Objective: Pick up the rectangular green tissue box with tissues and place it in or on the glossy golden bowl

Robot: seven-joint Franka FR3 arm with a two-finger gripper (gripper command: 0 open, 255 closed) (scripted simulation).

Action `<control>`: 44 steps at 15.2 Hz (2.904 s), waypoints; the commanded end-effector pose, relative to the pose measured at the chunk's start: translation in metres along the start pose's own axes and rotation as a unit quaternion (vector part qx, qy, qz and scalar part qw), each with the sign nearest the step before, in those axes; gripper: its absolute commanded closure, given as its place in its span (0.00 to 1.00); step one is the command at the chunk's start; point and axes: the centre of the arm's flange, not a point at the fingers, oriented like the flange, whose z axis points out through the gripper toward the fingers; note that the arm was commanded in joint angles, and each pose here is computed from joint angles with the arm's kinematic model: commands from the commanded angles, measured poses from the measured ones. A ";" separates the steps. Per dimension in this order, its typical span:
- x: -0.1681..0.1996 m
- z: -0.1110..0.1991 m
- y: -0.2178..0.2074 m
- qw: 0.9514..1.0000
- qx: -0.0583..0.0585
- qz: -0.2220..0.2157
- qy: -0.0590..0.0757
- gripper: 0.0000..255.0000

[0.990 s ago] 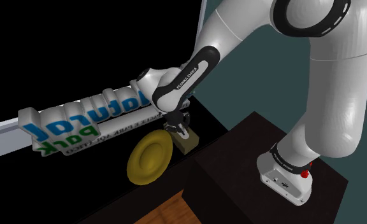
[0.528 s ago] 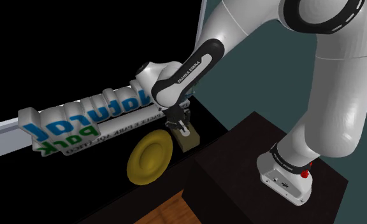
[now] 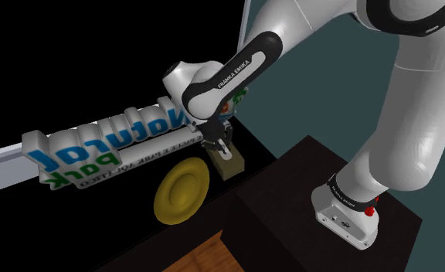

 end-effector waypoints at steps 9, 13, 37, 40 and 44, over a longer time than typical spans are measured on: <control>-0.013 -0.044 0.025 1.000 0.000 0.000 0.000 1.00; -0.019 -0.062 0.035 1.000 0.000 0.000 0.000 1.00; -0.135 -0.170 -0.087 1.000 0.000 0.000 0.000 1.00; -0.130 -0.157 -0.095 1.000 0.000 0.000 0.000 1.00; -0.124 -0.139 -0.105 1.000 0.000 0.000 0.000 1.00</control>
